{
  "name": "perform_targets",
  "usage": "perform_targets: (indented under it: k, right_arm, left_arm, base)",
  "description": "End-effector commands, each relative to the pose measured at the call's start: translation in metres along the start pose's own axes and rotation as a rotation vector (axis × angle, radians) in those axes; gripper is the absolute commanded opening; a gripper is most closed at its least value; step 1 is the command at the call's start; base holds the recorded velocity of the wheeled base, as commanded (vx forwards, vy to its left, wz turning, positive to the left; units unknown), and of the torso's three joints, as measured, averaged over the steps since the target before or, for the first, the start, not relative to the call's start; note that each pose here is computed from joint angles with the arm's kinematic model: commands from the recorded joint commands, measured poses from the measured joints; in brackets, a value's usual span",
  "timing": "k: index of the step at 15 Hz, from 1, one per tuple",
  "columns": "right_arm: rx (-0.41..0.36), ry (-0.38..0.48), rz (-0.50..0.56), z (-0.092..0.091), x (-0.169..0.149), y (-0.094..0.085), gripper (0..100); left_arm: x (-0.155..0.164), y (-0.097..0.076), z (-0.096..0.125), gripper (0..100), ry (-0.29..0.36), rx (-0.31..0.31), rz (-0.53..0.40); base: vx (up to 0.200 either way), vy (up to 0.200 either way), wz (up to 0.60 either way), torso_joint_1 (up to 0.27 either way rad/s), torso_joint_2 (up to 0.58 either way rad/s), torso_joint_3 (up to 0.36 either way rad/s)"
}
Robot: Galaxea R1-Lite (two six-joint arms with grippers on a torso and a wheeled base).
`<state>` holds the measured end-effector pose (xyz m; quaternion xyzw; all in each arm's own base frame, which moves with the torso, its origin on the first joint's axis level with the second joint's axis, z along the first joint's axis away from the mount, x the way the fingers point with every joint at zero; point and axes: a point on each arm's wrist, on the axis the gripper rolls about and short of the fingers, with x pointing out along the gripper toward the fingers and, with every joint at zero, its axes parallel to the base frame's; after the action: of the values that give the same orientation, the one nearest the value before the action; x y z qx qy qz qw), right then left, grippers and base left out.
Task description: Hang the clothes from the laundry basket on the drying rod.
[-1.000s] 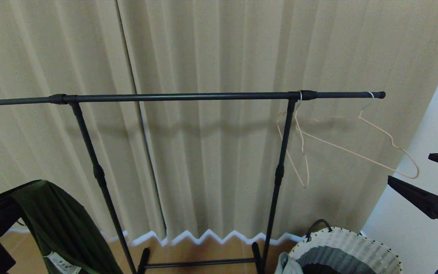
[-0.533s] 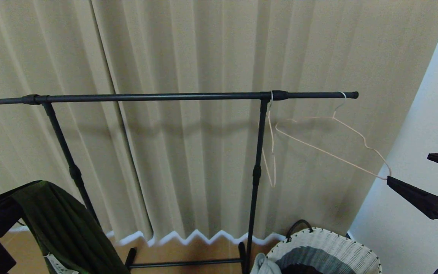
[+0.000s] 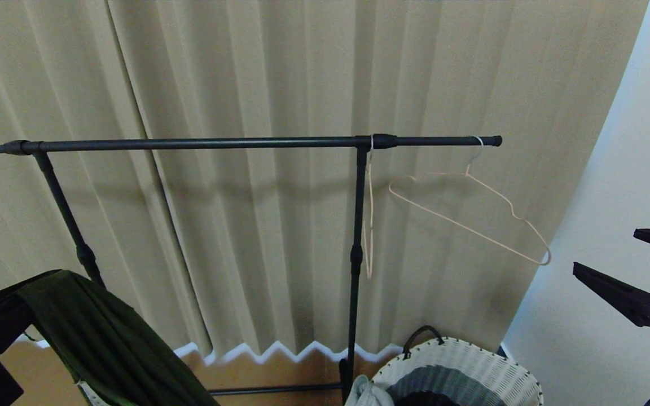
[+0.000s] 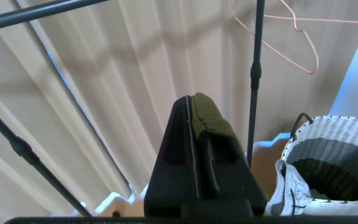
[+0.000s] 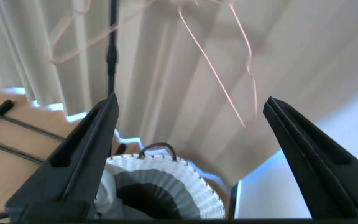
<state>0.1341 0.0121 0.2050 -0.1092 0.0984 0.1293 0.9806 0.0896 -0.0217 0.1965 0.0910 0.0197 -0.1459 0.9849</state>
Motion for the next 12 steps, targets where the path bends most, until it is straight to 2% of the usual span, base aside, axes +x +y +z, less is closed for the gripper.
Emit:
perform_targets:
  k: [1, 5, 12]
  right_arm:
    - [0.0, 0.002, 0.001, -0.0001, 0.0005, 0.0, 100]
    - [0.002, 0.0, -0.007, 0.0003, 0.0004, -0.0012, 100]
    - [0.01, 0.018, -0.024, -0.0008, 0.004, -0.0047, 100]
  left_arm:
    - [0.0004, 0.0001, 0.0002, 0, 0.0, -0.001, 0.0]
    - [0.0011, 0.0003, 0.0011, 0, 0.0, -0.003, 0.0]
    - [0.001, 0.0, -0.0003, 0, 0.006, -0.003, -0.001]
  base:
    - [0.0, 0.0, 0.0, 0.0, 0.0, 0.0]
    - [0.0, 0.0, 0.0, 0.0, 0.0, 0.0]
    - [0.2, 0.0, 0.0, 0.002, 0.0, 0.006]
